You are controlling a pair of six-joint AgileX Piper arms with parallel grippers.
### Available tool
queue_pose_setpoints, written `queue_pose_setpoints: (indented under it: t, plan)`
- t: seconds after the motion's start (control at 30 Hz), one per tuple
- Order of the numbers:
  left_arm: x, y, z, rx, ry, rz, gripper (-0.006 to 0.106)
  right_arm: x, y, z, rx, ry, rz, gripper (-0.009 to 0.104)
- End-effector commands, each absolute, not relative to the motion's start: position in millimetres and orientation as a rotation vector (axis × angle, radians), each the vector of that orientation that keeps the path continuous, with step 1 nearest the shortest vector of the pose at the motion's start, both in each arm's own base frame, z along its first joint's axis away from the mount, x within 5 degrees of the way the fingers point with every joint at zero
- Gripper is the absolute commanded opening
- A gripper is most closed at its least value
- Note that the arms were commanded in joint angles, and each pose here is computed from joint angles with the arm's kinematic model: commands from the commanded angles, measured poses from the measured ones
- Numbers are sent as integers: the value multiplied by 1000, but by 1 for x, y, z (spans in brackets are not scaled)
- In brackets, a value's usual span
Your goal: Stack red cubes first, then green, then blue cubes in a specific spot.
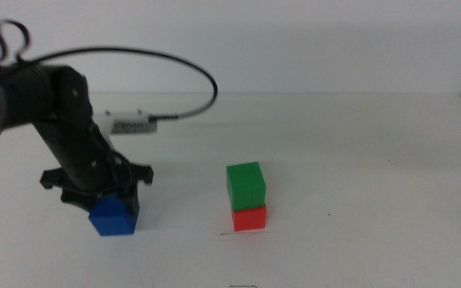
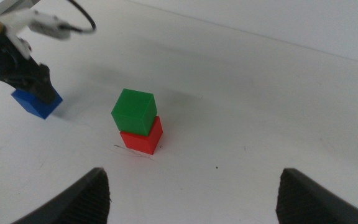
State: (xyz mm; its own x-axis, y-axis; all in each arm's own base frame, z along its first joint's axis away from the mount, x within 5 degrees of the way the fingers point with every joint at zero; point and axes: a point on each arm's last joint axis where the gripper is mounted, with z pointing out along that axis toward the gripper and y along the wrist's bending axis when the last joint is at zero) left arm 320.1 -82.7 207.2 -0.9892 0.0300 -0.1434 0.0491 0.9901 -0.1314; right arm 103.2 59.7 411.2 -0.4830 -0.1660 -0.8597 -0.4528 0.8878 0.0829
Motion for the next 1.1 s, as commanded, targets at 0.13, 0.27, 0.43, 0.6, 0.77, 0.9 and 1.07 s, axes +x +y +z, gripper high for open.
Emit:
queue_pose_setpoints:
  t: [0.13, 0.27, 0.43, 0.6, 0.77, 0.9, 1.07]
  plan:
    - [307, -99, 295, -199, 2871, -226, -2, 105, 59, 424, -433, 1980, 371, 75]
    - [301, -131, 322, -193, 2887, -172, -2, 105, 59, 424, -433, 1980, 371, 75]
    - [304, -176, 342, -73, 2871, -220, -2, 105, 59, 424, -433, 1980, 371, 75]
    - [312, -217, 342, 17, 2856, -254, -2, 105, 59, 424, -433, 1980, 371, 75]
    - [318, -244, 343, 80, 2829, -289, -2, 105, 59, 424, -433, 1980, 371, 75]
    - [321, -252, 342, 71, 2826, -306, -2, 105, 59, 424, -433, 1980, 371, 75]
    - [323, -256, 335, 62, 2851, -316, -2, 105, 59, 424, -433, 1980, 371, 75]
